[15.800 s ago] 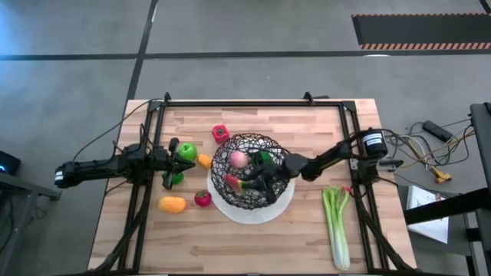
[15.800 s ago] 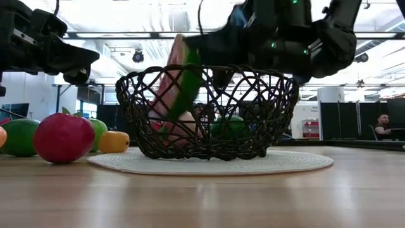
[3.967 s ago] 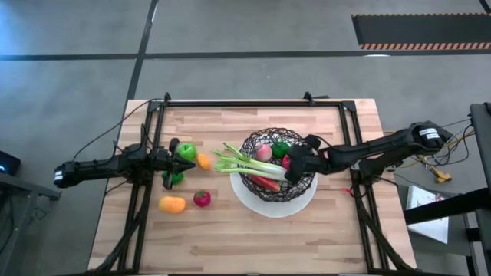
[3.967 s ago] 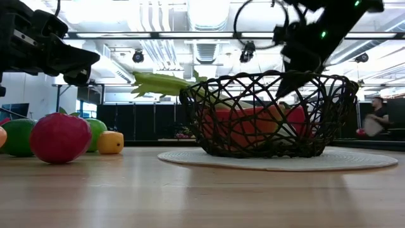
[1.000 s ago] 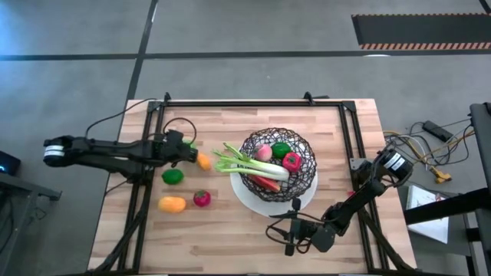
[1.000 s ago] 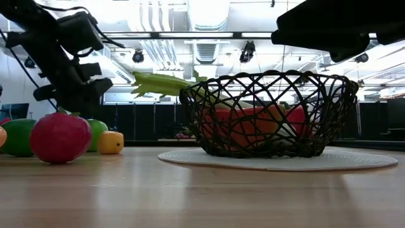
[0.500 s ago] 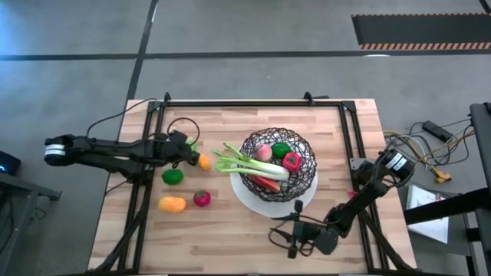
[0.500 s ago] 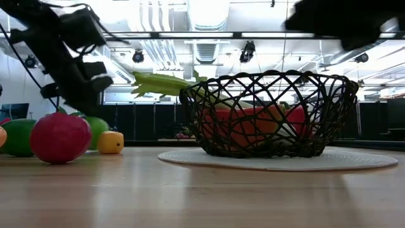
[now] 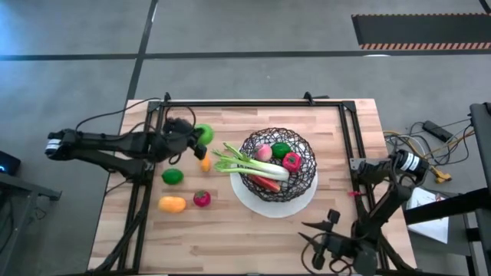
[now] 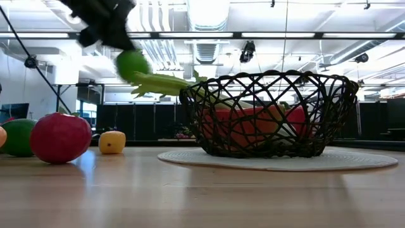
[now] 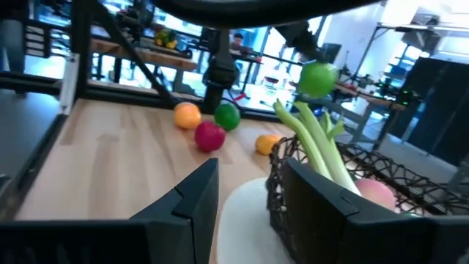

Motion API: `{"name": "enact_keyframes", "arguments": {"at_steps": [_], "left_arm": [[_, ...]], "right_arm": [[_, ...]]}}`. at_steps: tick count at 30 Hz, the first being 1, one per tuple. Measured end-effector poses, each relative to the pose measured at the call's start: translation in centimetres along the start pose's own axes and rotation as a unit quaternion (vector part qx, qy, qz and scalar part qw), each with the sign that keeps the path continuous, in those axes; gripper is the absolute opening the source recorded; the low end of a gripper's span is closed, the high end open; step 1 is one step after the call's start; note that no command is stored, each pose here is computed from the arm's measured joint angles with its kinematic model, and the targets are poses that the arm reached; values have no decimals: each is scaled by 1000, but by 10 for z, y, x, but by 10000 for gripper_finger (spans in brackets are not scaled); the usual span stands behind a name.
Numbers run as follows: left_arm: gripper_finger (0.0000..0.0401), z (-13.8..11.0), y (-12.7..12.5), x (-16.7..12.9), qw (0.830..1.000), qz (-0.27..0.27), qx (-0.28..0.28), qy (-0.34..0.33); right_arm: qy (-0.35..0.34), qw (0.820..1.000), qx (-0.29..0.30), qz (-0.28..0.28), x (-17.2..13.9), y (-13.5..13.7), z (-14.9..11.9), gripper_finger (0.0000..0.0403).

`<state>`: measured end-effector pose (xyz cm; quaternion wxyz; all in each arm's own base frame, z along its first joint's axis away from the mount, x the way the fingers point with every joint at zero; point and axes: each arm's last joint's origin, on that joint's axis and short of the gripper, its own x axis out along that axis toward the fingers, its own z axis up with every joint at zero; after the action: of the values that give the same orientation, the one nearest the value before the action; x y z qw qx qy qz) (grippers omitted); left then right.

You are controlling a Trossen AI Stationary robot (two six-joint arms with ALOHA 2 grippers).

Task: Build produce basket
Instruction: Put the green apple into the wire basket

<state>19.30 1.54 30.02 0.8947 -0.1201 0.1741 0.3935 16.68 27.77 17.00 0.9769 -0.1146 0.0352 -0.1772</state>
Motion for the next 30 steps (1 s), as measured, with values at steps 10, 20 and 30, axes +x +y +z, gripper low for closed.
{"name": "enact_keyframes", "arguments": {"at_steps": [10, 20, 30], "left_arm": [[1, 9, -83, 62, 978, -199, 42, -34], [1, -7, -169, 132, 938, -340, 64, 7], [1, -33, -214, 176, 920, -383, 81, 29]], "right_arm": [[0, 1000, -14, 10, -6, 2, -4, 139], [-1, 1000, -17, 13, -8, 2, -5, 139], [0, 1000, -9, 22, -9, 3, -5, 139]]}}
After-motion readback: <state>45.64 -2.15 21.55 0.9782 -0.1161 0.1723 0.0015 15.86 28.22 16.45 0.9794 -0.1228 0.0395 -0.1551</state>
